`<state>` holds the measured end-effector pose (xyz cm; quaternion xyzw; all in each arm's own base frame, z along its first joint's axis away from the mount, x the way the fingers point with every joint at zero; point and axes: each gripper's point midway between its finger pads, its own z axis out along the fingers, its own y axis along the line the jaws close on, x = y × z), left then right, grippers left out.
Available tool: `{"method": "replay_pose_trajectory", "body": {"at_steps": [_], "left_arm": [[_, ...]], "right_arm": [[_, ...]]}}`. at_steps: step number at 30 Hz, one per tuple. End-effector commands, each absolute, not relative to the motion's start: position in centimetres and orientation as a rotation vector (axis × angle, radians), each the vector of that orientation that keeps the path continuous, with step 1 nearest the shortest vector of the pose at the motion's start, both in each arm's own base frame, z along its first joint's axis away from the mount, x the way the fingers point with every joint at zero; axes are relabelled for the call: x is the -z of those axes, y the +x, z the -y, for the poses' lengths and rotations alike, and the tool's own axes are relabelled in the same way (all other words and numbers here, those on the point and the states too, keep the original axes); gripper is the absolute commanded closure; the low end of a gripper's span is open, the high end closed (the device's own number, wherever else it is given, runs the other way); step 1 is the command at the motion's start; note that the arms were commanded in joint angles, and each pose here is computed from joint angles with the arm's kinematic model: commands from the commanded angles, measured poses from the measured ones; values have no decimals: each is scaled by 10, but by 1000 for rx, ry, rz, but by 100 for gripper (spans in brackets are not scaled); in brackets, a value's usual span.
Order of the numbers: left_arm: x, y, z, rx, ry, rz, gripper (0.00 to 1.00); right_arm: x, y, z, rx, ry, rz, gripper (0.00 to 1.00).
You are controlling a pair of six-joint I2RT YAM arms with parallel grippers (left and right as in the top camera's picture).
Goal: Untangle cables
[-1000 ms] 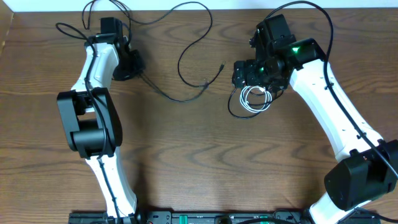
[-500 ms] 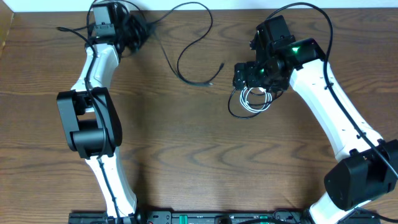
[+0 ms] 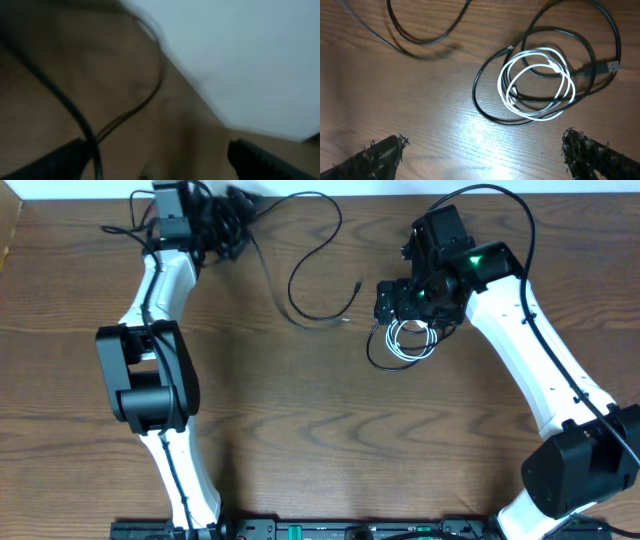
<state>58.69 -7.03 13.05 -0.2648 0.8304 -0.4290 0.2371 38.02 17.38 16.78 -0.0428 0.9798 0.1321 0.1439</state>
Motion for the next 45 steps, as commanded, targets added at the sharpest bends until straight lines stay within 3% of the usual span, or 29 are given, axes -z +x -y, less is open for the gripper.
{"method": "replay_pose_trajectory", "body": {"at_steps": [1, 6, 13, 18, 29, 32, 34, 45], "left_arm": [[-108, 574, 72, 976, -437, -2393, 4], [-72, 539, 44, 732, -422, -2602, 4], [-55, 499, 83, 745, -391, -2792, 4], [-33, 472, 101, 540, -407, -2937, 3], [-20, 461, 134, 323, -440, -2957, 3], [-16, 455, 143, 326, -462, -2966, 9], [-12, 452, 150, 326, -450, -2972, 25], [-1, 446, 163, 240, -575, -2942, 25]], "right_arm": [[-164, 377, -177, -377, -148, -2833, 1], [-159, 375, -176, -372, -147, -2846, 1], [-159, 377, -177, -377, -148, -2834, 1], [-157, 375, -176, -373, -147, -2846, 1], [-157, 375, -176, -372, -147, -2846, 1], [-157, 375, -176, -372, -148, -2846, 1], [-157, 375, -176, -372, -147, -2845, 1], [-157, 375, -176, -372, -147, -2846, 1]]}}
